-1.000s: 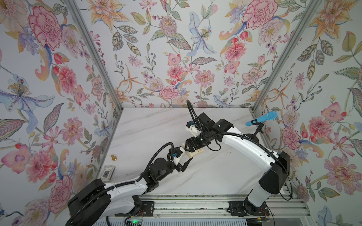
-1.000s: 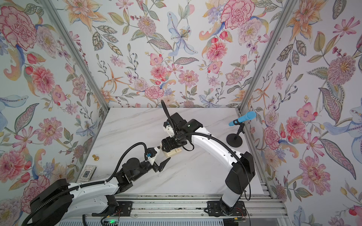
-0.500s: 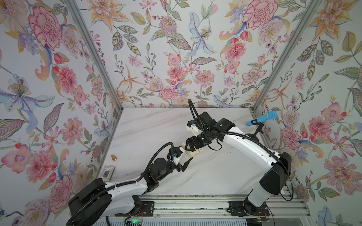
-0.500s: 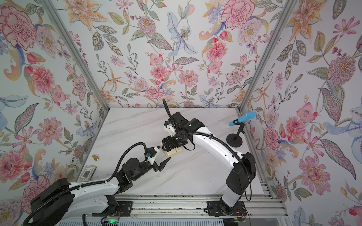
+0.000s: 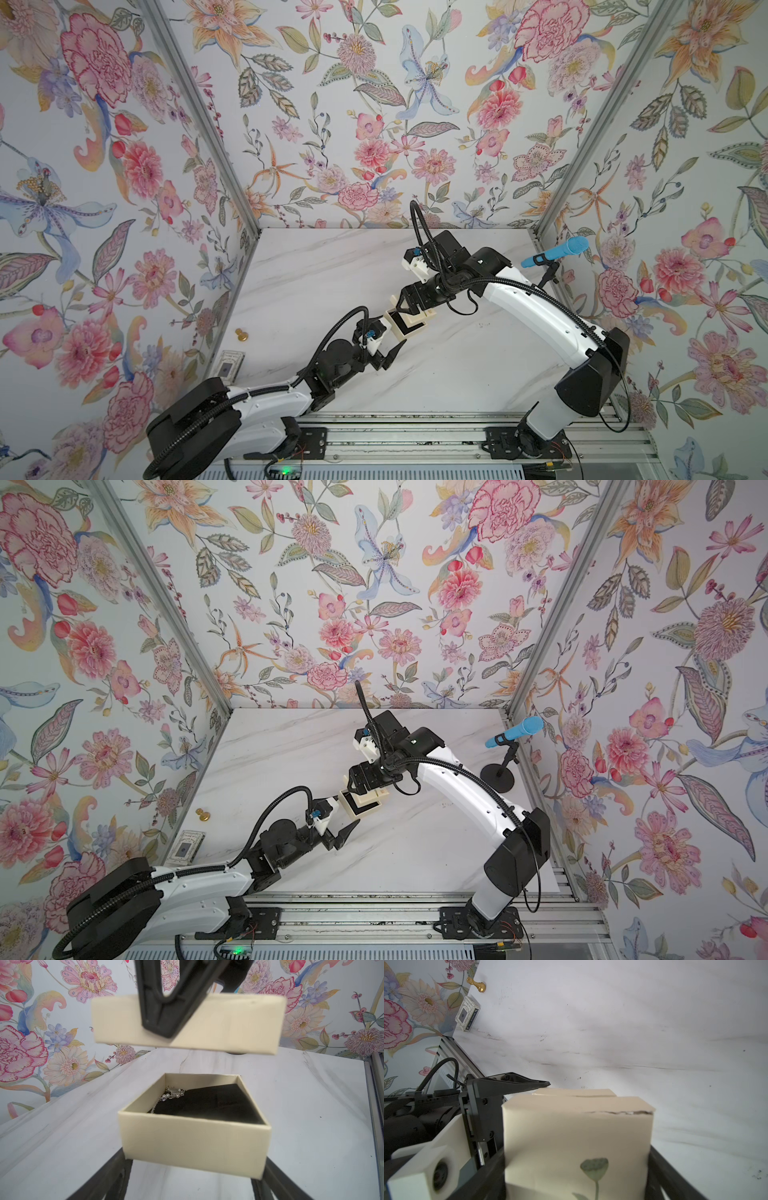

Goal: Take the necklace out of the lift-off lid jewelry box
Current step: Open the lid on the jewelry box.

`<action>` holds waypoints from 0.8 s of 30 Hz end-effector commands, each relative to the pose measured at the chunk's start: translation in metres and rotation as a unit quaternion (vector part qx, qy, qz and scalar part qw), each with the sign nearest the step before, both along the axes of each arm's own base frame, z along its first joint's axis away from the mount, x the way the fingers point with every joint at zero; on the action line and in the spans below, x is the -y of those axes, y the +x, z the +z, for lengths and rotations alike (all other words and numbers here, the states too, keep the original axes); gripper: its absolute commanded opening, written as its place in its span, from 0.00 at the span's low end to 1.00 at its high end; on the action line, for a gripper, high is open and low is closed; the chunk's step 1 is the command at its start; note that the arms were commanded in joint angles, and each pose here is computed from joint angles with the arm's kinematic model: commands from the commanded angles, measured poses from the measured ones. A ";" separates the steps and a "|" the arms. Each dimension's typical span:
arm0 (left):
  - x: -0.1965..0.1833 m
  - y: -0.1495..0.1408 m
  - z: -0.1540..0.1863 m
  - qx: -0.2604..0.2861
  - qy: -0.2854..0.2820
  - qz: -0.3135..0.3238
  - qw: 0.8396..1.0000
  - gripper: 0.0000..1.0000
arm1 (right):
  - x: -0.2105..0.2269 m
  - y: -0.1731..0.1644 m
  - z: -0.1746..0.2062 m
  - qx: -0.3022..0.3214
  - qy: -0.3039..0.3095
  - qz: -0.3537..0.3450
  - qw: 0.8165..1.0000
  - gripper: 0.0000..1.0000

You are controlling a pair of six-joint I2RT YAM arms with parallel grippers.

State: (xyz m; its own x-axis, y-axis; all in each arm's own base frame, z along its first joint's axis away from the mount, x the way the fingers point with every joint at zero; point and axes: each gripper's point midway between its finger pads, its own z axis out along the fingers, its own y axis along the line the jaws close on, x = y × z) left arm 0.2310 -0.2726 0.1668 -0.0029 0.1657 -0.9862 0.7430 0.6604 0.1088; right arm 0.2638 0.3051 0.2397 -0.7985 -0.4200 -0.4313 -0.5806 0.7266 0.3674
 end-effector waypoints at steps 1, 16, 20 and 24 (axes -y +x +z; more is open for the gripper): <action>-0.004 0.002 0.002 0.010 -0.004 0.004 1.000 0.81 | 0.010 0.007 0.020 0.020 0.014 -0.017 1.000 0.82; -0.014 -0.006 0.009 0.023 -0.030 0.004 0.999 0.81 | 0.116 0.103 -0.100 0.000 -0.084 -0.193 0.978 0.83; -0.013 -0.007 0.008 0.022 -0.028 0.004 0.999 0.81 | 0.126 0.114 -0.149 -0.023 -0.121 -0.207 0.971 0.82; -0.014 -0.006 0.007 0.022 -0.027 0.006 0.999 0.81 | 0.137 0.117 -0.188 -0.037 -0.161 -0.217 0.962 0.82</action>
